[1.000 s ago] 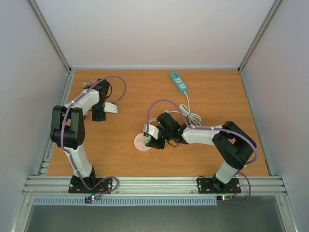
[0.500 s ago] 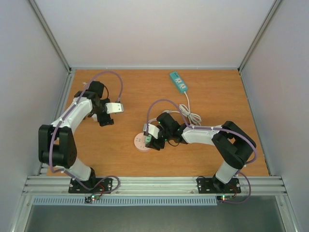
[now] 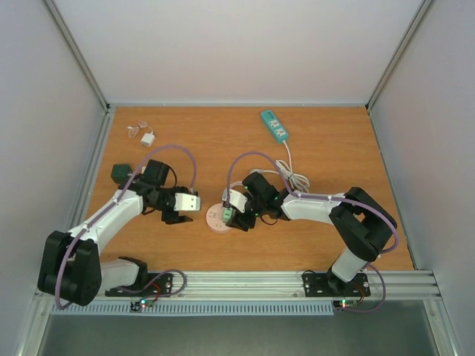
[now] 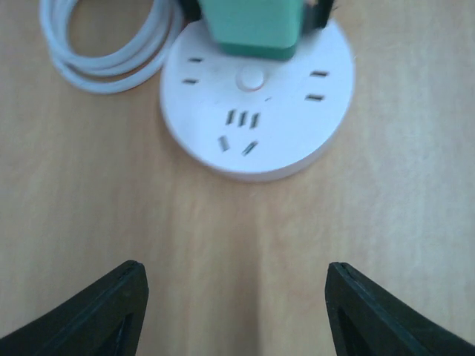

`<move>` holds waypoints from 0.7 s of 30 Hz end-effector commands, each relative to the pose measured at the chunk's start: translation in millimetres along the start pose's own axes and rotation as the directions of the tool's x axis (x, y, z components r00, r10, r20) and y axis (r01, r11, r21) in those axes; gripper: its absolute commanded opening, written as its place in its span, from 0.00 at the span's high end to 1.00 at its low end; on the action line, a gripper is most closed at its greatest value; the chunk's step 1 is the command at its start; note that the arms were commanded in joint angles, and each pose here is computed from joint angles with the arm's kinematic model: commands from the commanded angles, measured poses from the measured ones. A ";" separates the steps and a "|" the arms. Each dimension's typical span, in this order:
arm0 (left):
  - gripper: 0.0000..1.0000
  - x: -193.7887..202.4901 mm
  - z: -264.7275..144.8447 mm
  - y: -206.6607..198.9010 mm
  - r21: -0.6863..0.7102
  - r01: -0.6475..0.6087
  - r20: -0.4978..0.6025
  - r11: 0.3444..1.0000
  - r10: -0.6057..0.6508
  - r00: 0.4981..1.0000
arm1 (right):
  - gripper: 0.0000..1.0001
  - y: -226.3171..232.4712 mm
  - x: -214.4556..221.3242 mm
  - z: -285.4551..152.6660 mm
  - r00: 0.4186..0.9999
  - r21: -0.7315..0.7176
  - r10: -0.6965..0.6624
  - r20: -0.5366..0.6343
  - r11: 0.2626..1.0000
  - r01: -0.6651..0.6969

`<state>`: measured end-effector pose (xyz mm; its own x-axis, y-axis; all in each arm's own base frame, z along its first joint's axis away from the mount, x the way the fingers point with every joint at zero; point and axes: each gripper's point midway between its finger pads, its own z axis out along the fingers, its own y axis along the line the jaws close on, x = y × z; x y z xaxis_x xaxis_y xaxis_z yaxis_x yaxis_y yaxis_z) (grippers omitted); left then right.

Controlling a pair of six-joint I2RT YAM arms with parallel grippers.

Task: Pull the plug off the socket

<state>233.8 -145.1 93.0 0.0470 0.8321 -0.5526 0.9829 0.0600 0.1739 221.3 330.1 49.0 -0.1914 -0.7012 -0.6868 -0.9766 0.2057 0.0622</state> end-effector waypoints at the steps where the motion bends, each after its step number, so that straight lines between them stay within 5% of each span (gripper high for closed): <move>1: 0.35 -24.2 10.1 -6.6 -0.054 -0.120 0.107 0.991 0.126 0.986 | 0.31 5.1 14.9 -3.2 0.997 -0.017 0.053 -0.063 0.998 -0.054; 12: 0.59 -41.5 38.2 -26.5 -0.062 -0.200 0.141 0.978 0.207 0.968 | 0.32 -0.4 -4.1 -6.9 0.998 -0.011 0.052 -0.046 0.999 -0.052; 21: 0.64 -45.2 64.0 -32.4 -0.066 -0.242 0.112 0.968 0.248 0.962 | 0.32 9.0 -16.0 -4.1 0.999 -0.036 0.028 -0.039 0.999 -0.029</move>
<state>201.7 -210.1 64.1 0.2782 0.7601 -0.5872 0.9467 -0.1137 0.3012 218.5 328.0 53.6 -0.2398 -0.7275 -0.6428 -0.9686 0.2241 0.1078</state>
